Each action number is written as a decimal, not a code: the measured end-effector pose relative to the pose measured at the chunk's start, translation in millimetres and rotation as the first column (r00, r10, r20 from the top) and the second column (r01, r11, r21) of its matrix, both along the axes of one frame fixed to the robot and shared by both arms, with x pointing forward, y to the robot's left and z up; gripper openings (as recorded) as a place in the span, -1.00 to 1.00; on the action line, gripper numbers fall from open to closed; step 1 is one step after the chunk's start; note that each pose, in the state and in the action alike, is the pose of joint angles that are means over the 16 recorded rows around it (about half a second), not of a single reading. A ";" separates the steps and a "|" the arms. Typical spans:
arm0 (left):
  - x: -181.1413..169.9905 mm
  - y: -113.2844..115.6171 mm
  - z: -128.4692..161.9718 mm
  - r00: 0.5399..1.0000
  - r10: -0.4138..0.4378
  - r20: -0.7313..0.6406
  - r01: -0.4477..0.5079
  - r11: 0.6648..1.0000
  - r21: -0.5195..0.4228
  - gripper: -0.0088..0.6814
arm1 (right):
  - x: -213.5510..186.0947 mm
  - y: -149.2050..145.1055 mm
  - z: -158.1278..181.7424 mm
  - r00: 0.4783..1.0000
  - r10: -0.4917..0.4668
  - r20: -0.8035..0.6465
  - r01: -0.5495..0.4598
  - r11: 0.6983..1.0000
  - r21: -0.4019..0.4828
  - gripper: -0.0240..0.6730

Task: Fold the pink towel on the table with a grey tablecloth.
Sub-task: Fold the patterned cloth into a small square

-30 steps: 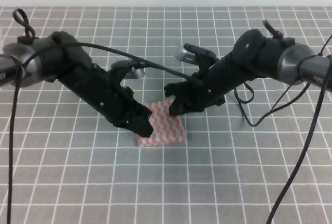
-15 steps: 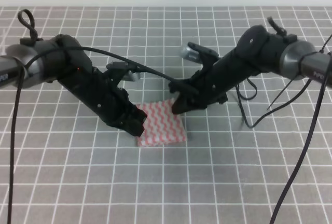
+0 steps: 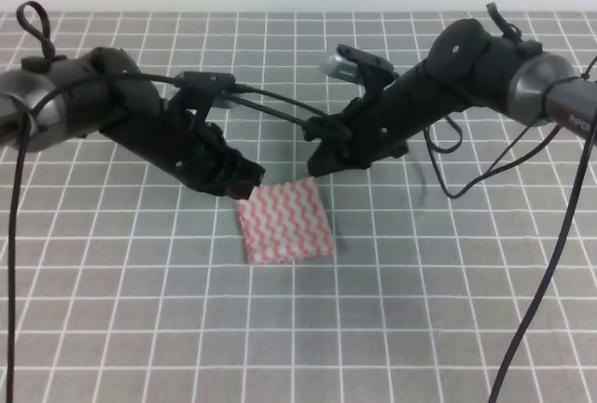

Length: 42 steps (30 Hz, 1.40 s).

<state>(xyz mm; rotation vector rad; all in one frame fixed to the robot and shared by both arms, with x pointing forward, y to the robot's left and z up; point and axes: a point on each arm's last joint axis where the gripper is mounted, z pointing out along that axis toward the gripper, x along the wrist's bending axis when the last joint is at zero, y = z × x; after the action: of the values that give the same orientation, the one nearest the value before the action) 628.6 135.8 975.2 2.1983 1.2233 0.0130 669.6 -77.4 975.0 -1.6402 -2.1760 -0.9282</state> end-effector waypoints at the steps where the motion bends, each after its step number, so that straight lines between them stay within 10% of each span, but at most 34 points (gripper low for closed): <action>1: 1.3 -1.7 0.9 1.000 0.002 0.009 -0.002 1.000 -0.003 -0.98 | 0.8 -3.2 0.6 1.000 -0.002 0.001 0.002 1.000 -0.010 -0.98; 18: 23.1 -47.5 -11.9 0.994 -0.005 0.109 0.009 0.999 -0.034 -0.98 | 3.1 -43.1 31.9 0.998 -0.024 0.057 0.030 0.993 -0.110 -0.98; 42: 28.1 -53.3 -41.3 0.999 -0.011 0.051 0.012 1.000 -0.026 -0.98 | 2.1 -43.5 32.7 0.998 -0.014 0.057 0.021 0.993 -0.118 -0.98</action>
<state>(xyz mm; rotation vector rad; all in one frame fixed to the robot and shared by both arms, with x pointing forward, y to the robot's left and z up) 656.7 82.5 933.9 2.1692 1.1765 0.0480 671.7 -120.8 1007.7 -1.7081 -2.2982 -0.8751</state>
